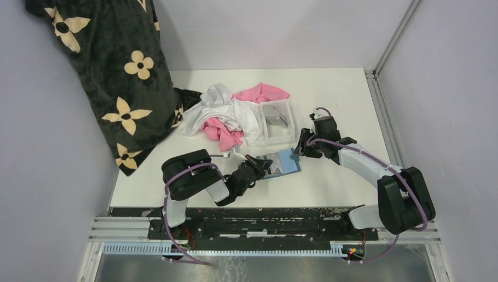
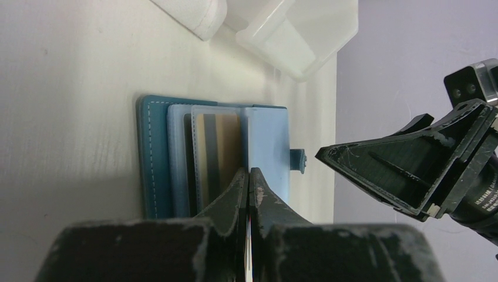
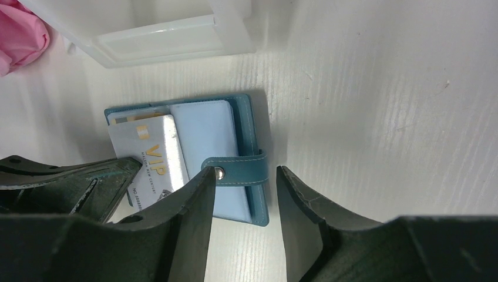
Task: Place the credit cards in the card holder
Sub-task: Insert the credit card into the card holder.
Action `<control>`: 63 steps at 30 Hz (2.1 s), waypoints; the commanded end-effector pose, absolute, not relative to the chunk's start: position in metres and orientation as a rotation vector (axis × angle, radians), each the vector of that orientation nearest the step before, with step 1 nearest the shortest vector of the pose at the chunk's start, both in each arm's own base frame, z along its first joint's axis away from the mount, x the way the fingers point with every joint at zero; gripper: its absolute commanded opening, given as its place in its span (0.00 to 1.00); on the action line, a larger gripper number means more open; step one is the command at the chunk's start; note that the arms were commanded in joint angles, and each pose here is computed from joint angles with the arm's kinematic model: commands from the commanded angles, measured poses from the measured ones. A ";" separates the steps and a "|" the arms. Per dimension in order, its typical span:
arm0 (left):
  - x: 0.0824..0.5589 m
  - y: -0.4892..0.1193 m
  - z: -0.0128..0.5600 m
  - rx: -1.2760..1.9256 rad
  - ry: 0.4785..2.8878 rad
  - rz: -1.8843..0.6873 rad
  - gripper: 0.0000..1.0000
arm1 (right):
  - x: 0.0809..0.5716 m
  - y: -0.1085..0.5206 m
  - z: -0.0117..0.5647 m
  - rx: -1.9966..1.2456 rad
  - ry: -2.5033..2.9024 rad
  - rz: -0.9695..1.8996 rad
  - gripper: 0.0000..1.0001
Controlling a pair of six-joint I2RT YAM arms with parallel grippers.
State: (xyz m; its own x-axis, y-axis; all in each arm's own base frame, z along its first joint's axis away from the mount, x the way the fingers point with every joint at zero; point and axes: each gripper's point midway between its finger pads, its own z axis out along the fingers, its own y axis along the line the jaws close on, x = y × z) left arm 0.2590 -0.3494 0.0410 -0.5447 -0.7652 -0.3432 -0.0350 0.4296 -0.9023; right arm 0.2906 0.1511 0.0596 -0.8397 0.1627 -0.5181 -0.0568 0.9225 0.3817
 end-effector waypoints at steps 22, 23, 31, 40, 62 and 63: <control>0.265 -0.354 0.037 -0.780 1.826 -1.143 0.03 | 0.298 0.153 0.057 0.053 2.499 0.526 0.48; 0.265 -0.354 0.037 -0.780 1.823 -1.144 0.03 | 0.298 0.153 0.056 0.054 2.503 0.526 0.48; 0.266 -0.356 0.032 -0.765 1.825 -1.113 0.03 | 0.297 0.154 0.051 0.052 2.526 0.521 0.48; 0.266 -0.353 0.027 -0.762 1.826 -1.078 0.03 | 0.297 0.154 0.048 0.049 2.537 0.518 0.48; 0.268 -0.360 0.022 -0.617 1.857 -0.994 0.03 | 0.297 0.155 0.042 0.047 2.562 0.510 0.48; 0.268 -0.361 0.022 -0.611 1.861 -0.993 0.03 | 0.297 0.154 0.041 0.048 2.564 0.509 0.48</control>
